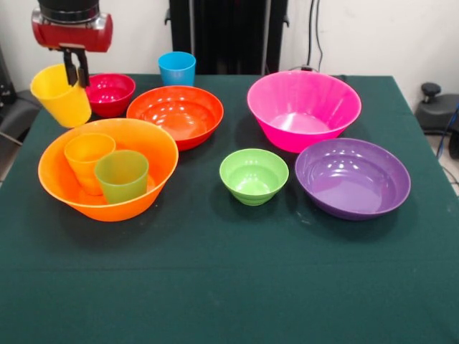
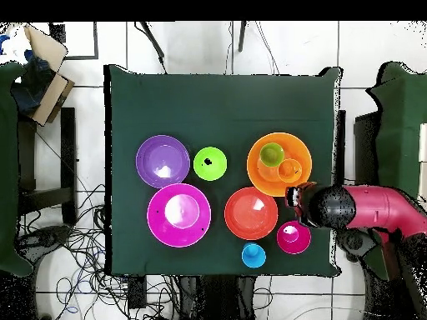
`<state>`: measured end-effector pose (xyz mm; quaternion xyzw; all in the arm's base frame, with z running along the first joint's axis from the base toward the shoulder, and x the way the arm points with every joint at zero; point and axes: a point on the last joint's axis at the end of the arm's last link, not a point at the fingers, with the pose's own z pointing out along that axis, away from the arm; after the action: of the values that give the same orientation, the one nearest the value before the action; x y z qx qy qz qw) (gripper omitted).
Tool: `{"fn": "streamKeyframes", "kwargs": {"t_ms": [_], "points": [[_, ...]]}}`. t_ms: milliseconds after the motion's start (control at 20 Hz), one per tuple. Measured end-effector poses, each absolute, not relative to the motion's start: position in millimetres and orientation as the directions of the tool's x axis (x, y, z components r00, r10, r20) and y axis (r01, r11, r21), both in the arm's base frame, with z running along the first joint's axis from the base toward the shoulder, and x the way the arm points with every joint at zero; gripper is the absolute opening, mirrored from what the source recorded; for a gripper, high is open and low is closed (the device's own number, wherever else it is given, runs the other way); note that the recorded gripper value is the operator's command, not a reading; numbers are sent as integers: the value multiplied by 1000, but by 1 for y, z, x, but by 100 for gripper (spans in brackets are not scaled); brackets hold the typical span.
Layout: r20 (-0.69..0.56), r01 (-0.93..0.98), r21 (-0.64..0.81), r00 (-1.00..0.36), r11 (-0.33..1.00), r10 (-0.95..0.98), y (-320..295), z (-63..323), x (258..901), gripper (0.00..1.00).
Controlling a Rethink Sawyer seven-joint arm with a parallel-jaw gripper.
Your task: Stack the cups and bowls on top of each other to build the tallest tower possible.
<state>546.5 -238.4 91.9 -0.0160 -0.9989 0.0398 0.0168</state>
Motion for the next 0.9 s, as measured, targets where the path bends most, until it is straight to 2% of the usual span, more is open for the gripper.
{"fn": "streamKeyframes", "kwargs": {"t_ms": [450, 900], "points": [[38, 73, -105, -996, 992, 77, -253, 120, 563, 0], [17, 81, -117, -996, 990, 83, -259, 126, 572, 0]]}}
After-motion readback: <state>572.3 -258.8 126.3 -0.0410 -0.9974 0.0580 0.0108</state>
